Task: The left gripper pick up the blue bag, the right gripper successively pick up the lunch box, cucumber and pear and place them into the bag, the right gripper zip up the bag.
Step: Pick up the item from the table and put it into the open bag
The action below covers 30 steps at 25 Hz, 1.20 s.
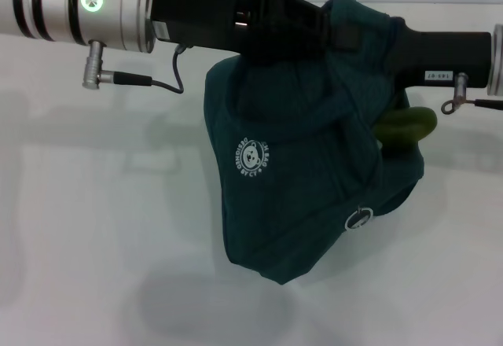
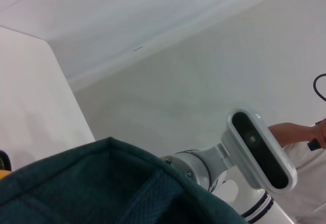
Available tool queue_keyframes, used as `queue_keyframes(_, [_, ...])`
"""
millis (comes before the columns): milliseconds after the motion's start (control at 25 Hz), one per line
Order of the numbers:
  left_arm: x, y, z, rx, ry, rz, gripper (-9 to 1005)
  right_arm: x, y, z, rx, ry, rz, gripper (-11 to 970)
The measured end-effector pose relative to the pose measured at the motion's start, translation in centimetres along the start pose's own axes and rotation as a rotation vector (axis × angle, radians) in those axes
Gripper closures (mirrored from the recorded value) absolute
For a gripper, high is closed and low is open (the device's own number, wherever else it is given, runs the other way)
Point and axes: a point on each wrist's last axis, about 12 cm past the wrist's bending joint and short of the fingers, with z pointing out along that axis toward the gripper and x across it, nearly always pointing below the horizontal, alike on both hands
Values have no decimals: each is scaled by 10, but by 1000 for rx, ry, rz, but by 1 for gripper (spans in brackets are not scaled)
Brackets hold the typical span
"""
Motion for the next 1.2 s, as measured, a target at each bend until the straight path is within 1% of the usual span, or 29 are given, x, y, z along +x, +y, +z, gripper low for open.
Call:
queue_keyframes(200, [2,3,0,5,4,-12,928,1,2,-1,-13,32,11,887])
queue_keyframes(400, [2,4,0,2,6,-10,928,1,2,-4,-22,50,38,876])
queue_keyframes(640, [0,3,0,0,8,-6,928,4,3,-4,-31,123,74,864])
queue_keyframes(960, [0,2,0,1,13,-3,928,6,2,-10,-27,127,79,764])
queue_keyframes(1120, [1,2,0,1,12,5,928,7,3,-18,-27,125,94,714])
queue_keyframes(1200, [1,3,-1,1,10,6,928,7,4,-23,-28,116,98,710])
